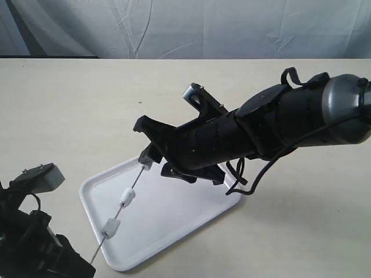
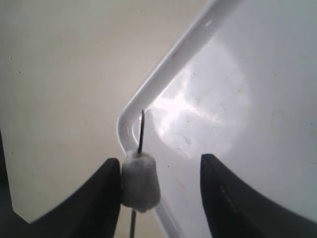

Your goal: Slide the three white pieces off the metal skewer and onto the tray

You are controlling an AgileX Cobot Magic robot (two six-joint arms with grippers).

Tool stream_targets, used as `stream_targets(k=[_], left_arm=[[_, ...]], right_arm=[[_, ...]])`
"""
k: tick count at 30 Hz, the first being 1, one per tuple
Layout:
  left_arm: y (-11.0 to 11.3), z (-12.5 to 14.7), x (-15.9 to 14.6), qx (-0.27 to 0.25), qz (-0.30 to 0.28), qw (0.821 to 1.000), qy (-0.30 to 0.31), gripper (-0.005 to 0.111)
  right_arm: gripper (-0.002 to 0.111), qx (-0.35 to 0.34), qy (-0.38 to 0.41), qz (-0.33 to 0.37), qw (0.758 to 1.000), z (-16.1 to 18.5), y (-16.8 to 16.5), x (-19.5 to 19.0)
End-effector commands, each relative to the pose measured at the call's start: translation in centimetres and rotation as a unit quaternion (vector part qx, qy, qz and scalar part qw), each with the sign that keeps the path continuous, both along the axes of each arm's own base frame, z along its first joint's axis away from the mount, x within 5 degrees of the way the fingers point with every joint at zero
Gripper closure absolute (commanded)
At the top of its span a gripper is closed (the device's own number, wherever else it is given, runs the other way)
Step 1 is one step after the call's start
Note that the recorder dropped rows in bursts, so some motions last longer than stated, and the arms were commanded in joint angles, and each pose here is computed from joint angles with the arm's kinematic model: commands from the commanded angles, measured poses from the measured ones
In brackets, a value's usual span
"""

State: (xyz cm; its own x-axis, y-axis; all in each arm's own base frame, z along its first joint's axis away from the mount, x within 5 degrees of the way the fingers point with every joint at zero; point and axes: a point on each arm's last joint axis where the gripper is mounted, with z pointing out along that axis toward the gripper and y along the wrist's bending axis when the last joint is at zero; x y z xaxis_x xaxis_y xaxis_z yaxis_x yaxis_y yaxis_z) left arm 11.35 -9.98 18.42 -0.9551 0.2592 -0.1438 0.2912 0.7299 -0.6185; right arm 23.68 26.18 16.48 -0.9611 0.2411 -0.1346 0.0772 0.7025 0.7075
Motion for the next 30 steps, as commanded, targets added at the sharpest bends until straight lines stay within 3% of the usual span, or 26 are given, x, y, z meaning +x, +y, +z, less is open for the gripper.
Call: stream_targets(k=[1, 8, 9, 12, 30], left_arm=[[-0.07, 0.14, -0.19, -0.009, -0.002, 1.000, 0.002, 0.107], [-0.05, 0.12, -0.13, -0.008, -0.001, 1.000, 0.000, 0.107], [-0.05, 0.12, -0.12, -0.007, 0.000, 1.000, -0.001, 0.107], [-0.04, 0.12, -0.10, -0.007, 0.001, 1.000, -0.002, 0.107], [-0.05, 0.12, -0.12, -0.007, 0.000, 1.000, -0.001, 0.107]], right_arm=[[0.061, 0.002, 0.009, 0.006, 1.000, -0.46, 0.27, -0.01], [0.061, 0.009, 0.017, 0.016, 1.000, -0.40, 0.40, -0.25], [0.063, 0.011, 0.019, 0.021, 1.000, -0.38, 0.45, -0.34], [0.085, 0.009, 0.010, 0.035, 0.999, -0.36, 0.49, -0.39], [0.086, 0.008, 0.002, 0.045, 0.999, -0.34, 0.51, -0.42]])
